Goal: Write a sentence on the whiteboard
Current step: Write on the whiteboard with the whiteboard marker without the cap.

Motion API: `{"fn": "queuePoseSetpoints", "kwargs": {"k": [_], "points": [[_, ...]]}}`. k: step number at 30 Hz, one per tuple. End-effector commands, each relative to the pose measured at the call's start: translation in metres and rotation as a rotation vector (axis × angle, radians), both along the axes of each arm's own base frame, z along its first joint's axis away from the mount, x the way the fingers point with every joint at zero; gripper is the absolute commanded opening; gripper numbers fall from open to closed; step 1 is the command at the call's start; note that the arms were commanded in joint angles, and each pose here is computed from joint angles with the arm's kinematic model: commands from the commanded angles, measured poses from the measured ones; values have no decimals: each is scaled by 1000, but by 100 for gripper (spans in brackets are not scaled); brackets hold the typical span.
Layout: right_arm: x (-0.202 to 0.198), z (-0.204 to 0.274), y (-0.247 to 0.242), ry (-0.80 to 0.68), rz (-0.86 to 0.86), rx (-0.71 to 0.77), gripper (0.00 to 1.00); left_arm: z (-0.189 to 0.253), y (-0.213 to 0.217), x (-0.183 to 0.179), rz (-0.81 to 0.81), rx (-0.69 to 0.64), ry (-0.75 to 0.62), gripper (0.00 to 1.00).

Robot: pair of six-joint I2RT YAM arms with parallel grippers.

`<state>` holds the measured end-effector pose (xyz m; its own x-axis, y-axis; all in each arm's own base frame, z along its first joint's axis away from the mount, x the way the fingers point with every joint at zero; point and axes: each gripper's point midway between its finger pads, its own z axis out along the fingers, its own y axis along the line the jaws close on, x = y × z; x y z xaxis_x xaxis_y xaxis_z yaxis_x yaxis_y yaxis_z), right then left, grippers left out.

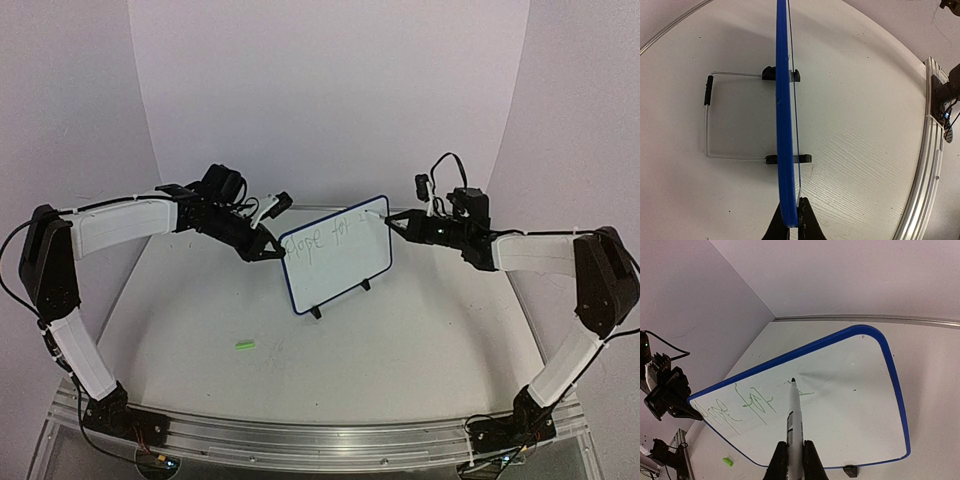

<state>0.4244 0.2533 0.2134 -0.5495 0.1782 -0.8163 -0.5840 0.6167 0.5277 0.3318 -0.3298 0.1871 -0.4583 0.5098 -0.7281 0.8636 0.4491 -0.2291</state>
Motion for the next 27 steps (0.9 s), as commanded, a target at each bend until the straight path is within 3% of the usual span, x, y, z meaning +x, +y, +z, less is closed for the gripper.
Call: {"fn": "queuePoseSetpoints", "kwargs": {"k": [1,27], "points": [[11,20,6,-58,7,28,0,-24,6,-2,0,78,35,0],[-2,-36,4,62,8,-2,0,-24,6,-2,0,77,35,0]]}}
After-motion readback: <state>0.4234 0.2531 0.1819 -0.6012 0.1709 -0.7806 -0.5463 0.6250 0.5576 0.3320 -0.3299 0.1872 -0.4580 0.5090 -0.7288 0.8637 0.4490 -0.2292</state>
